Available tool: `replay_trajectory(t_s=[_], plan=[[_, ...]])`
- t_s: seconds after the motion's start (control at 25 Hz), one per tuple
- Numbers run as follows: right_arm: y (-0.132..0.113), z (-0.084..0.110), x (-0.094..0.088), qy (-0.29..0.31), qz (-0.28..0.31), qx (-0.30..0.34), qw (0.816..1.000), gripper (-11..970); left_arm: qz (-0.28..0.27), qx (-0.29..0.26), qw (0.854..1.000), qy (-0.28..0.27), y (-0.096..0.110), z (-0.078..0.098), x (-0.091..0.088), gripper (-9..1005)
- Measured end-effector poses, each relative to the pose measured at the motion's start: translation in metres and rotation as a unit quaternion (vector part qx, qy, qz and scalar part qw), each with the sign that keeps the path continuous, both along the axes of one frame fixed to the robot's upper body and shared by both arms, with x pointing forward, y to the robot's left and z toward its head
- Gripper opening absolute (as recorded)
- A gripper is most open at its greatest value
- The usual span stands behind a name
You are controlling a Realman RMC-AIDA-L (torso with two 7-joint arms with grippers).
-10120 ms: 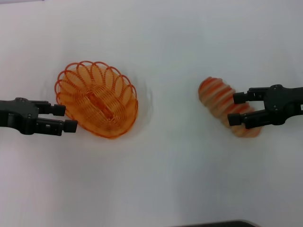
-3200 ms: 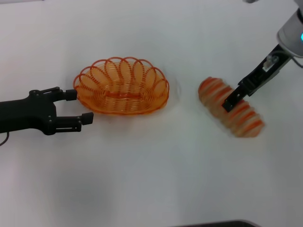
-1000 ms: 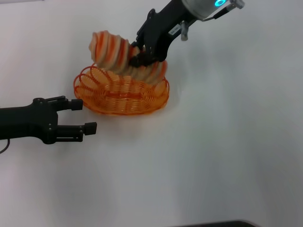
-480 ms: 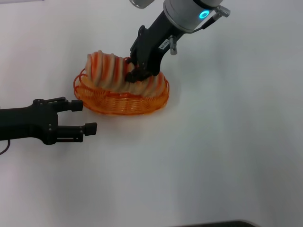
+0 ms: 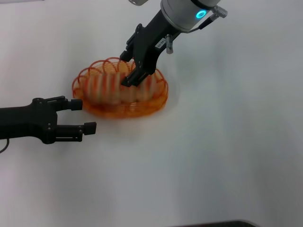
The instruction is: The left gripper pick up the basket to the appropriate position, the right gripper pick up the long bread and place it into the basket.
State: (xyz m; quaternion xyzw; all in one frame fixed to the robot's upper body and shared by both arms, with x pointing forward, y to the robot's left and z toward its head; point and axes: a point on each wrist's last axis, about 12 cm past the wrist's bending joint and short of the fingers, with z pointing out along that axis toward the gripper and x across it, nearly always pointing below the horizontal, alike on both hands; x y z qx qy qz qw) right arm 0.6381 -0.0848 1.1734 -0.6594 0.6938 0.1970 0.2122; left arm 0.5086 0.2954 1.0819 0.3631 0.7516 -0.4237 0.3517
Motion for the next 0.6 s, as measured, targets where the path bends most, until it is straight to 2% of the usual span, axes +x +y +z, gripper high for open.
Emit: replay_trajectory(t_s=[0.2,0.36,0.48,0.6], plan=[[-0.001,-0.001,-0.001,0.005,-0.007,0.015,1.0,703,0.0,0.002,1.0,-0.002,0.001,0.001,0.001,904],[-0.015,-0.003,-0.005,0.014,-0.021,0.058,0.998,701,0.01,0.0,1.0,-0.005,0.003,0.002,0.002,904],[-0.035,-0.008,-0.013,0.021,-0.046,0.12,0.991,699,0.028,-0.004,1.0,-0.012,0.009,0.003,0.003,903],[-0.06,-0.018,-0.028,0.036,-0.074,0.198,0.977,698,0.051,-0.008,0.998,-0.021,0.017,0.006,0.005,903]])
